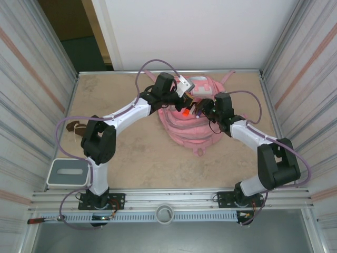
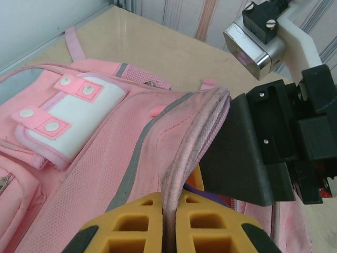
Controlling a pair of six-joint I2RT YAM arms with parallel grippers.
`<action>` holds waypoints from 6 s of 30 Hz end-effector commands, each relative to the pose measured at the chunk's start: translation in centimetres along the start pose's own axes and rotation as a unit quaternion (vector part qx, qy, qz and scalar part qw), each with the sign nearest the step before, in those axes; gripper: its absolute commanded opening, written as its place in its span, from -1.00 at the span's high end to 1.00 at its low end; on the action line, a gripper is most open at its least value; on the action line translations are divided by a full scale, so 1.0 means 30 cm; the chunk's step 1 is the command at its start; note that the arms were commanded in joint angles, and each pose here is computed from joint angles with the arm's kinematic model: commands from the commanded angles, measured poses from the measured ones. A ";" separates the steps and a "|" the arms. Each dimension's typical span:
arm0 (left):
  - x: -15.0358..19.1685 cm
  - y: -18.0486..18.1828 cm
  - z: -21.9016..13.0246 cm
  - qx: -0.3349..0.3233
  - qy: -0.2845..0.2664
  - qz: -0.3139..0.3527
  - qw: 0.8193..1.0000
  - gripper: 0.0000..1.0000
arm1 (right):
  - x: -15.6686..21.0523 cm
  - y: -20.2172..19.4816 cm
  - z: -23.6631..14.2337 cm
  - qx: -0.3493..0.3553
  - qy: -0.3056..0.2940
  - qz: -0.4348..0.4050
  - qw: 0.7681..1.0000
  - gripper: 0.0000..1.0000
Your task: Pack books, pencil case, and school supplies into a backpack
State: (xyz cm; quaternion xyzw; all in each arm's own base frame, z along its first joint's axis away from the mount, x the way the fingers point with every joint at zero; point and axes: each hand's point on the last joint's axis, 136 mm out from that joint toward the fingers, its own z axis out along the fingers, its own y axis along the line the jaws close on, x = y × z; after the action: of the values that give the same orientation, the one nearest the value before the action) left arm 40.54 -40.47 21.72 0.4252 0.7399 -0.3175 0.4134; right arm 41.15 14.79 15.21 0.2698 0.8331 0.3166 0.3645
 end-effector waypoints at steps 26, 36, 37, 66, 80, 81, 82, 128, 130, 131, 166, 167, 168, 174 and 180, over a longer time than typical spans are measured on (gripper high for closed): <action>-0.072 -0.070 -0.031 0.025 -0.022 0.009 0.999 1.00 | 0.131 0.074 0.074 -0.021 0.065 -0.118 0.991 0.90; -0.033 -0.044 -0.021 0.001 -0.013 0.002 1.000 1.00 | 0.128 0.010 -0.091 -0.038 0.058 -0.142 0.987 0.62; -0.020 -0.042 -0.015 0.000 -0.009 -0.002 1.000 0.97 | 0.124 -0.009 -0.124 -0.033 0.052 -0.145 0.987 0.60; 0.201 0.232 -0.175 -0.068 -0.028 -0.219 0.973 -0.49 | 0.028 -0.113 -0.112 0.022 0.085 -0.168 0.982 0.14; 0.339 0.298 -0.015 -0.065 0.051 -0.278 0.957 -0.36 | -0.031 -0.197 -0.082 0.076 0.067 -0.163 0.981 -0.07; 0.344 0.292 -0.009 -0.060 0.052 -0.283 0.956 -0.34 | -0.027 -0.193 -0.068 0.072 0.073 -0.161 0.982 -0.07; 0.343 0.282 -0.004 -0.055 0.050 -0.286 0.955 -0.32 | -0.021 -0.191 -0.053 0.068 0.080 -0.158 0.982 -0.07; 0.344 0.067 -0.317 -0.127 0.046 0.250 0.959 -0.26 | -0.054 0.027 -0.034 0.039 0.126 -0.280 0.951 -0.08; 0.356 0.066 -0.301 -0.112 0.064 0.313 0.941 -0.28 | -0.038 -0.003 -0.058 0.036 0.133 -0.267 0.954 -0.08; 0.364 0.067 -0.291 -0.105 0.071 0.340 0.932 -0.30 | -0.033 -0.017 -0.071 0.035 0.136 -0.261 0.955 -0.08; 0.517 0.087 -0.134 0.012 0.174 0.461 0.870 0.16 | 0.019 -0.111 -0.174 0.019 0.140 -0.218 0.966 -0.10; 0.515 0.086 -0.133 0.012 0.172 0.460 0.871 0.21 | 0.020 -0.113 -0.177 0.021 0.140 -0.218 0.966 -0.10; 0.516 0.087 -0.133 0.010 0.171 0.458 0.872 0.28 | 0.021 -0.116 -0.180 0.022 0.140 -0.219 0.965 -0.10; 0.531 0.046 -0.117 0.029 0.161 0.428 0.889 0.54 | 0.042 -0.107 -0.188 0.008 0.150 -0.212 0.966 -0.11; 0.513 -0.006 -0.085 0.048 0.144 0.365 0.918 0.75 | 0.085 -0.086 -0.233 -0.020 0.169 -0.223 0.960 -0.10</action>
State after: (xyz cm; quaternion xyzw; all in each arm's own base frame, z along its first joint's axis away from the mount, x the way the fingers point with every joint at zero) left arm 36.46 -31.21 9.73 0.7464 0.5426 -0.0502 0.3820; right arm 34.94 12.18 15.24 0.0235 0.9192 0.2665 0.2889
